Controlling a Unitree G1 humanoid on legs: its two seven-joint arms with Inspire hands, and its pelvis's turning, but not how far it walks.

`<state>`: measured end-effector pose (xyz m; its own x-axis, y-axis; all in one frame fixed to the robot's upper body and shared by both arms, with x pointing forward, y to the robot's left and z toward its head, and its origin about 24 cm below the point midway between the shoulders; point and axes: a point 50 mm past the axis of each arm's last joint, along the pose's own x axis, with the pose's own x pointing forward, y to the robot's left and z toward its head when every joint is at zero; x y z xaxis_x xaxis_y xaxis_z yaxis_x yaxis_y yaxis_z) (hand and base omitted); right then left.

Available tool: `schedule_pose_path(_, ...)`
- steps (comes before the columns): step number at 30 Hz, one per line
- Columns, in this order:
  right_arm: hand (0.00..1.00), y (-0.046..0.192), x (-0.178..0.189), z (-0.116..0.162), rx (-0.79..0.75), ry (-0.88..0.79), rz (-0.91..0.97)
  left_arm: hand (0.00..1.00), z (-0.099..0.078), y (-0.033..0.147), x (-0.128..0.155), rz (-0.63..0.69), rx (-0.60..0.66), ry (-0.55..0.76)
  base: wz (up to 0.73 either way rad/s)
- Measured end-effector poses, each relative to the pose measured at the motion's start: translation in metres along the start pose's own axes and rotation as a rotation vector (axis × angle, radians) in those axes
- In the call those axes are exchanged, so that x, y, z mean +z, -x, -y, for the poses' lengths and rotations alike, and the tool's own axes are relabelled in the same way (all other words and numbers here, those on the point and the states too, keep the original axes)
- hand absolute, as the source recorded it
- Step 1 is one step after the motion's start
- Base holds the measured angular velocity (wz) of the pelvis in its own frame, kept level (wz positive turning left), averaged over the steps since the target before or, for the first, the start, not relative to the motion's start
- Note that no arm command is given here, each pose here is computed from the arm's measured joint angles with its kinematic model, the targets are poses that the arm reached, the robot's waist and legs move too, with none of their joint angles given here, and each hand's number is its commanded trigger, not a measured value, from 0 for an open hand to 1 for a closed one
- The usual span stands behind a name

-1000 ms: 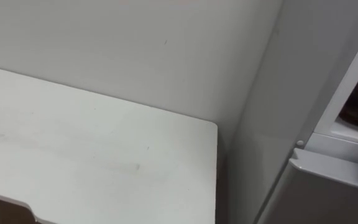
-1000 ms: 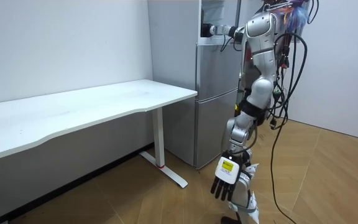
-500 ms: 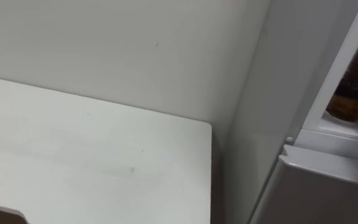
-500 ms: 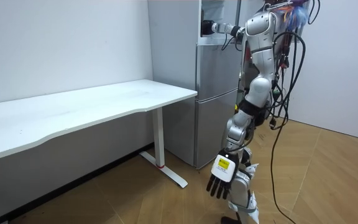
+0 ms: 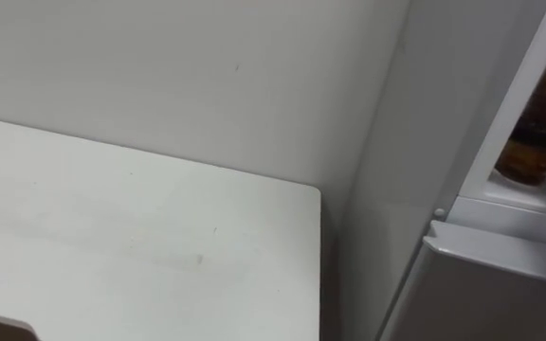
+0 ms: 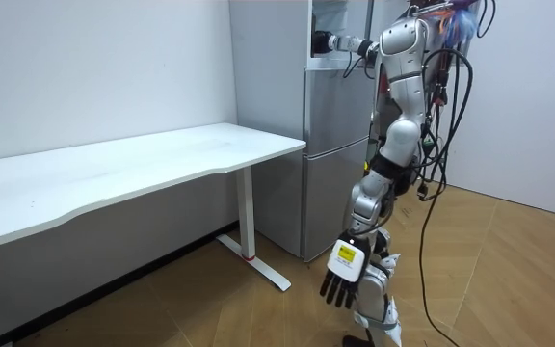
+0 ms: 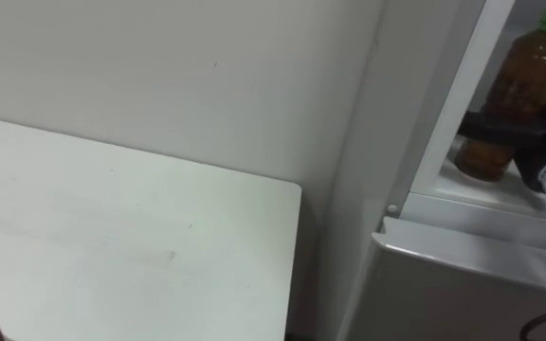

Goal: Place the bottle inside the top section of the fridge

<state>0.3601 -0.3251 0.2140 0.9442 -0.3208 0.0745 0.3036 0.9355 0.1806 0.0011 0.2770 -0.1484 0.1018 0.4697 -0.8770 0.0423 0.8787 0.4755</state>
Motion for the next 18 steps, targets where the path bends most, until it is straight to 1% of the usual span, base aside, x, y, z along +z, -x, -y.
schedule_pose_path(13, 0.0, 0.003, 0.015, -0.011, 0.035, 0.014, 0.066, 0.0, -0.001, 0.0, 0.0, 0.004, 0.002, 0.0, 0.0)
schedule_pose_path(18, 0.0, 0.01, 0.014, -0.006, 0.023, 0.001, 0.089, 0.0, -0.003, 0.0, -0.002, 0.002, 0.011, -0.001, 0.0)
